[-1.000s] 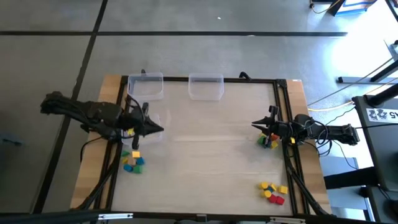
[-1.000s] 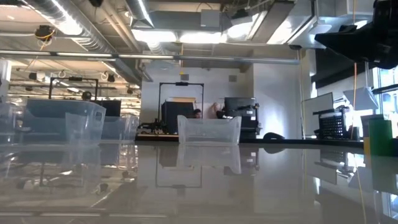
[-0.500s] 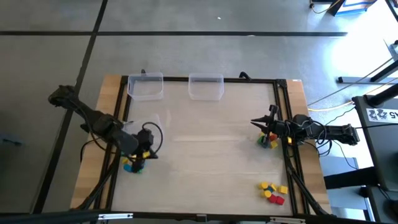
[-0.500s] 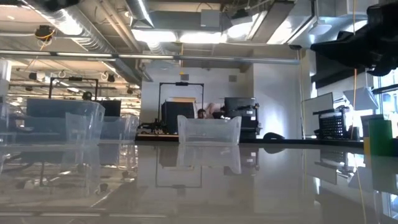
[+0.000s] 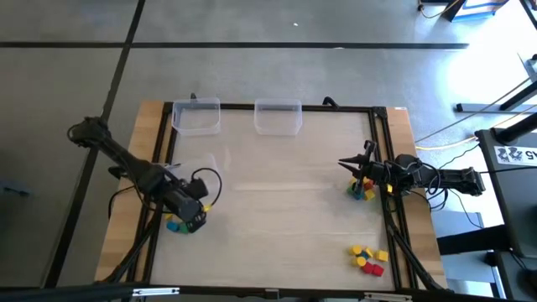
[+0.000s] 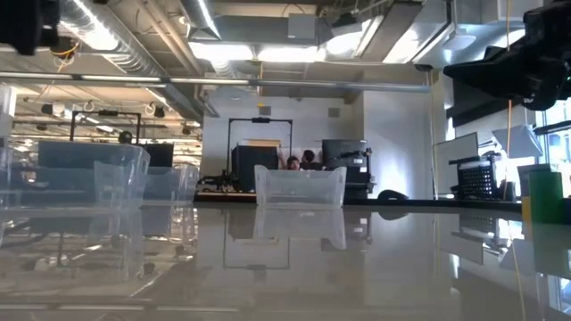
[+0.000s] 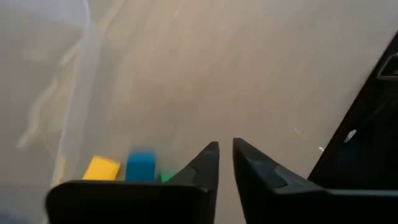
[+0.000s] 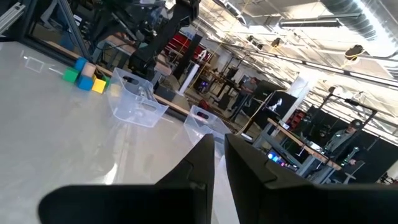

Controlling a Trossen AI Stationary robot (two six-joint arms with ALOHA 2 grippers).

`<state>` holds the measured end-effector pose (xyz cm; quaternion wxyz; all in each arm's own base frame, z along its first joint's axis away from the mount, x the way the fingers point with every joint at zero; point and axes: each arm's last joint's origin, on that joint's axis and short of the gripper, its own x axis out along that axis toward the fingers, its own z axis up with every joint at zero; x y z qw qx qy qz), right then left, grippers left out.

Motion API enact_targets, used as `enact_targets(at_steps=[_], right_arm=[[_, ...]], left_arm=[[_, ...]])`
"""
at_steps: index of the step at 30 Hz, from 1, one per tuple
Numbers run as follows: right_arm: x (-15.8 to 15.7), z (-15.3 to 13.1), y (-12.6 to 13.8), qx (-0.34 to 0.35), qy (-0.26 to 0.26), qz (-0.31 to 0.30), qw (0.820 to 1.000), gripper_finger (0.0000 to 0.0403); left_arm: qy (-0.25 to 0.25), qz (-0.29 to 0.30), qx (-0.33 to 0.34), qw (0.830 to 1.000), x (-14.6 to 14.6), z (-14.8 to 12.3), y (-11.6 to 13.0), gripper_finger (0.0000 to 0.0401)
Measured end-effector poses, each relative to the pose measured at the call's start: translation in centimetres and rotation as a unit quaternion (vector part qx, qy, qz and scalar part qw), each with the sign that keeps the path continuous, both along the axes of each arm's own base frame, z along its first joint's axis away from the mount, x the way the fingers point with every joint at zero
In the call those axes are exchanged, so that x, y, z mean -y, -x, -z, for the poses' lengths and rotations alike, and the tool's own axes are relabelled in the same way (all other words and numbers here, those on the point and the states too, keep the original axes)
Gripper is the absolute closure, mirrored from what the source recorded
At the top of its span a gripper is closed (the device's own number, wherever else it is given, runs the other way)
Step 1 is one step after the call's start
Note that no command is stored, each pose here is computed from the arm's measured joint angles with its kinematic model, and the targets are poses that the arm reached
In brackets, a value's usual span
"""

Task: Sort blocks by size
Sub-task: Put the blue square game block into the top left transparent bin

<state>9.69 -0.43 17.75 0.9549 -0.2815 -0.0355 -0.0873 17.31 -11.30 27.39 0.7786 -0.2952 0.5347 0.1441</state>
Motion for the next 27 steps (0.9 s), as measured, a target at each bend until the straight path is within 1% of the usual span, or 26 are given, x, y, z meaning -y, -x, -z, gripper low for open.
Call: enact_targets(at_steps=[3,7,10,12,16,21,27], right_arm=[[0.0,0.0,0.0,-0.001,0.0,0.0,1.0,0.0359],[0.0,0.2,0.0,-0.008,0.0,0.0,1.0,0.0359],[0.1,0.2,0.0,-0.01,-0.002,0.013,1.0,0.0359],[0.1,0.2,0.0,-0.009,-0.003,0.024,1.0,0.0359],[0.2,0.2,0.0,-0.01,-0.002,0.037,0.999,0.0358],[0.2,0.2,0.0,-0.011,0.003,0.043,0.999,0.0358],[0.3,0.2,0.0,-0.012,0.009,0.048,0.999,0.0359]], left_arm=[[0.0,-0.008,-0.026,1.0,0.3,0.6,0.1,0.0316],[0.008,-0.016,-0.075,0.997,0.6,2.4,0.4,0.0274],[0.018,-0.017,-0.118,0.993,1.0,3.8,0.8,0.025],[0.022,-0.012,-0.133,0.991,1.2,4.6,1.0,0.0238],[0.004,0.004,-0.147,0.989,1.2,6.0,1.2,0.0227],[-0.017,0.025,-0.165,0.986,1.3,7.6,1.2,0.0227],[-0.043,0.065,-0.183,0.98,1.4,9.4,1.2,0.0228]])
